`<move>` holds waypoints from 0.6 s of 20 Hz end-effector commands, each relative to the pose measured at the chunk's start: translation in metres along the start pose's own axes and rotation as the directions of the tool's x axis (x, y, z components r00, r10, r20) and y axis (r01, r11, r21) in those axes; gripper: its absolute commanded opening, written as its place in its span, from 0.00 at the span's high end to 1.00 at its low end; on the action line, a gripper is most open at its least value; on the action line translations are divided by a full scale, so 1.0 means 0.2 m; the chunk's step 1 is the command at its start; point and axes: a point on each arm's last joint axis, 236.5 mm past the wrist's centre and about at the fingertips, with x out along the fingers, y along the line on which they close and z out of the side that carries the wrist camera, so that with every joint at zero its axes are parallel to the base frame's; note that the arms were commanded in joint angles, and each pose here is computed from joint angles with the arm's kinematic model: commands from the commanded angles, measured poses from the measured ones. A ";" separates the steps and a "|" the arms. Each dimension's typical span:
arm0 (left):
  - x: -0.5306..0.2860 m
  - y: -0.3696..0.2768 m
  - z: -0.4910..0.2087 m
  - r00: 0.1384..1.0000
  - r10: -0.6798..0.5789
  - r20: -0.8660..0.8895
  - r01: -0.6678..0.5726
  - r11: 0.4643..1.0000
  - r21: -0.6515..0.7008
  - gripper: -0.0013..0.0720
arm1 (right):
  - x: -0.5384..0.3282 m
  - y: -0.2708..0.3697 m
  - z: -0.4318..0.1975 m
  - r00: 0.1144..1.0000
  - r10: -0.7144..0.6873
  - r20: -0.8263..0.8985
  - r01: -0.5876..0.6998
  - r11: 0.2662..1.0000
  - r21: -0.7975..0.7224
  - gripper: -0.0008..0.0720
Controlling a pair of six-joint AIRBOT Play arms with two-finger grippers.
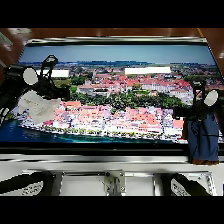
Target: Fold the shirts.
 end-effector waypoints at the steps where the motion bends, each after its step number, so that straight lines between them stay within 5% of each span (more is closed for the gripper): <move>1: 0.00 0.00 0.01 1.000 -0.002 0.011 0.002 1.000 0.001 0.19 | 0.00 0.02 0.00 1.000 0.019 0.002 -0.019 1.000 0.010 0.05; 10: 0.05 -0.02 0.25 0.982 -0.016 0.186 0.015 1.000 0.003 0.19 | -0.03 0.24 -0.07 0.977 0.207 -0.059 -0.202 0.976 0.079 0.05; 12: 0.08 0.09 0.23 0.984 0.067 0.164 -0.083 0.992 0.093 0.18 | -0.03 0.28 -0.07 0.970 0.237 -0.055 -0.230 0.966 0.113 0.05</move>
